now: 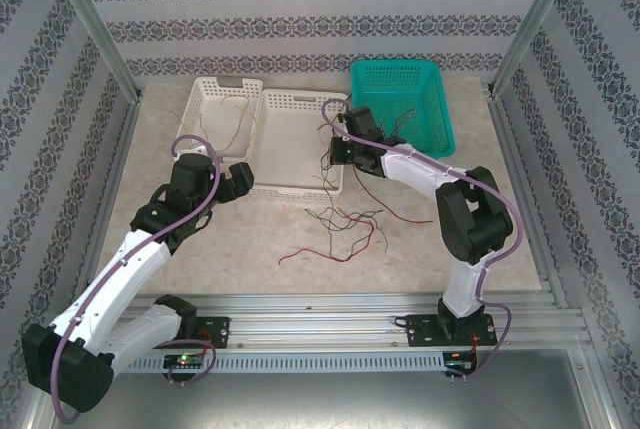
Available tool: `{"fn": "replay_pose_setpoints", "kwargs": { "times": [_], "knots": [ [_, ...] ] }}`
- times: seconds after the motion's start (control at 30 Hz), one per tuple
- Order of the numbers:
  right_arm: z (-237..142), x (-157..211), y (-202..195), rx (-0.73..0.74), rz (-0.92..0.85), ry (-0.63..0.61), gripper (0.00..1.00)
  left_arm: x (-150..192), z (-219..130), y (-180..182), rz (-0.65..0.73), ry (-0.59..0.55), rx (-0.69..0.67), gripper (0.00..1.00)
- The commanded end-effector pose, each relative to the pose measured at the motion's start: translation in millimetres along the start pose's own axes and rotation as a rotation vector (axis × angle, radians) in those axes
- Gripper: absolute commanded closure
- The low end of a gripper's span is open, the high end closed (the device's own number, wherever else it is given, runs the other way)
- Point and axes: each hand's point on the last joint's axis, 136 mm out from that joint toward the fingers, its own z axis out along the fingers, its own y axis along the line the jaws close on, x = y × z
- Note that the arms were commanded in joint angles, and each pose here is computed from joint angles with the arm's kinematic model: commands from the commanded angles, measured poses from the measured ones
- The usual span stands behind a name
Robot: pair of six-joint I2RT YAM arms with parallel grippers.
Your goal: Untangle the cables
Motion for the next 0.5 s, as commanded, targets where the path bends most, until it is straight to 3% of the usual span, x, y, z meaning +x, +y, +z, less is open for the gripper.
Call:
{"fn": "replay_pose_setpoints", "kwargs": {
  "times": [0.0, 0.2, 0.47],
  "knots": [
    [-40.2, -31.5, 39.9, -0.166, -0.058, -0.119, 1.00, 2.6, 1.6, -5.5, 0.026, 0.006, 0.019, 0.00],
    [-113.5, -42.9, 88.5, -0.443, -0.114, -0.256, 1.00, 2.6, -0.5, -22.7, 0.010, 0.021, 0.110, 0.00],
    [-197.2, -11.3, 134.3, -0.709, -0.201, -0.287, 1.00, 3.4, -16.5, -77.5, -0.042, 0.036, 0.392, 0.00]
  ]
}}
